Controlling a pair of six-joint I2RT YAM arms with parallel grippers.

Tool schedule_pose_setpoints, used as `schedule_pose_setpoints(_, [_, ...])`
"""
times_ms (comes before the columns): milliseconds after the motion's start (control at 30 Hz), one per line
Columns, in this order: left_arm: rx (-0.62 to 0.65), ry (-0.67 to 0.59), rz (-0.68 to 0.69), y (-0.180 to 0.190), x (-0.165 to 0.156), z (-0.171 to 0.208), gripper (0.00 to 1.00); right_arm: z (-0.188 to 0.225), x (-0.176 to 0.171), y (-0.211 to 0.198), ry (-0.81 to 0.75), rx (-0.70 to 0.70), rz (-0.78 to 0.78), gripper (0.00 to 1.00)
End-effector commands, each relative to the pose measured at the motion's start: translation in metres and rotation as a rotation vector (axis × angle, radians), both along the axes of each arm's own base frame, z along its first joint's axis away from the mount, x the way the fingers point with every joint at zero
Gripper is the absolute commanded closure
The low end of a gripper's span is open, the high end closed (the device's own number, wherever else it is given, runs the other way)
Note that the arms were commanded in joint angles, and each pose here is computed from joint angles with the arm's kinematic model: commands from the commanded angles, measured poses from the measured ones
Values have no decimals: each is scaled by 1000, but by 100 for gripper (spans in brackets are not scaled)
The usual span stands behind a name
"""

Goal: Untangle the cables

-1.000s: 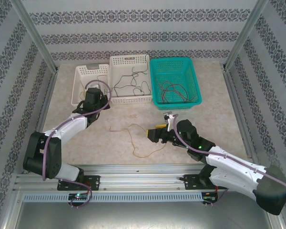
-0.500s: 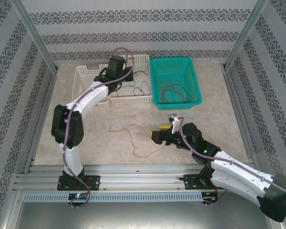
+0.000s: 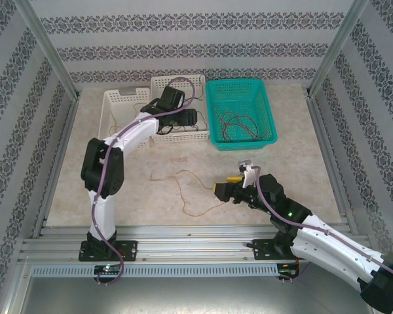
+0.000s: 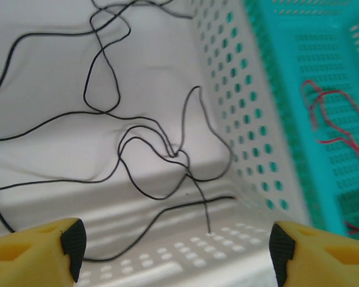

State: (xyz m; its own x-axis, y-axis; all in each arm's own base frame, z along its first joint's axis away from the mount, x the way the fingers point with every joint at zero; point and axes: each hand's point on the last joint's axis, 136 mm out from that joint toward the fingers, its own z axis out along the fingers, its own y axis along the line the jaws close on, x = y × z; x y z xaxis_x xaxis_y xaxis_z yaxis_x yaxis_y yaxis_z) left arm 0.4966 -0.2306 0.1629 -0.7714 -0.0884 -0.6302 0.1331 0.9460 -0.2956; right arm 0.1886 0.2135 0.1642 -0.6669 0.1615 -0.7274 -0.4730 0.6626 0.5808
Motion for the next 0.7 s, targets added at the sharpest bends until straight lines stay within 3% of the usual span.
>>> schedule_pose_setpoints(0, [-44, -64, 6, 8, -41, 51, 17, -9, -1, -4, 23, -20, -23, 20])
schedule_pose_setpoints(100, [-51, -16, 21, 19, -85, 47, 17, -10, 0, -9, 23, -40, -40, 20])
schedule_pose_setpoints(333, [5, 185, 10, 18, -182, -16, 17, -8, 2, -13, 10, -59, -61, 20])
schedule_pose_setpoints(500, [35, 279, -4, 15, -212, -54, 17, -7, 1, -11, 17, -46, -54, 20])
schedule_pose_setpoints(667, [81, 337, -8, 17, -224, -81, 17, -5, -1, -12, 17, -34, -52, 19])
